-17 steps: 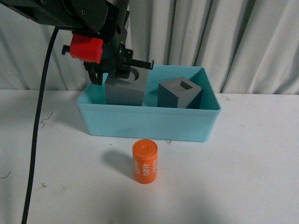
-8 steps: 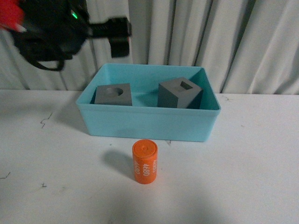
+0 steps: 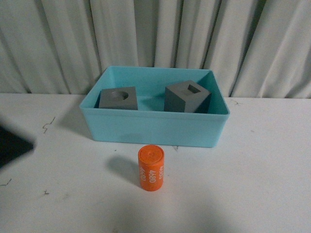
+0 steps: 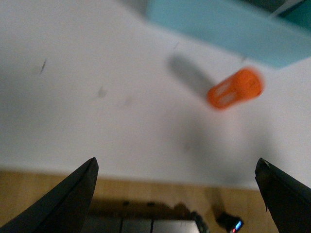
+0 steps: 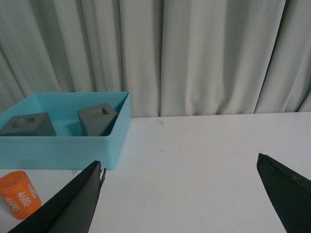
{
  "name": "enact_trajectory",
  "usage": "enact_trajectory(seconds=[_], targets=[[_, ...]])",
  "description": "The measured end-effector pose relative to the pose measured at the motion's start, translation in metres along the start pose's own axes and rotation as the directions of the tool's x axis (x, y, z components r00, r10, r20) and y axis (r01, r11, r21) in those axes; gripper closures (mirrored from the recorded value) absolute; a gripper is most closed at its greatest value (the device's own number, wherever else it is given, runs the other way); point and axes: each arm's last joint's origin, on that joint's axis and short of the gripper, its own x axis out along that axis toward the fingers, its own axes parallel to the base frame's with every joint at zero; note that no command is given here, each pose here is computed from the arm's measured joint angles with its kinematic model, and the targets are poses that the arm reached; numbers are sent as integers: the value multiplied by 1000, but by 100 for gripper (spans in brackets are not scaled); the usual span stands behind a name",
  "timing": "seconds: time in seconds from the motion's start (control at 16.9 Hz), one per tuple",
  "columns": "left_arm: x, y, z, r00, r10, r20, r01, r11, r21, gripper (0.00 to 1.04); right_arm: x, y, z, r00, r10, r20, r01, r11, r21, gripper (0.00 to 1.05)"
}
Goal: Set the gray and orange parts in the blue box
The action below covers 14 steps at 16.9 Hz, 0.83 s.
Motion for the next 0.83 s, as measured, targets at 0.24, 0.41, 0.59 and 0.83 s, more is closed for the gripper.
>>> enact_trajectory(seconds=[0.24, 0.41, 0.59, 0.83], targets=[[-38, 16, -55, 998, 13, 62, -6, 994, -106, 7, 0, 0, 0, 1000, 0, 0, 0, 1000, 0, 6], [-40, -2, -39, 988, 11, 155, 11, 989, -144, 7, 0, 0, 0, 1000, 0, 0, 0, 1000, 0, 6], [-35, 17, -48, 754, -67, 654, 51, 998, 44, 39, 0, 0, 0, 1000, -2, 0, 2, 1000, 0, 6], [-39, 42, -53, 732, -73, 677, -130, 961, 245, 86, 0, 0, 0, 1000, 0, 0, 0, 1000, 0, 6]])
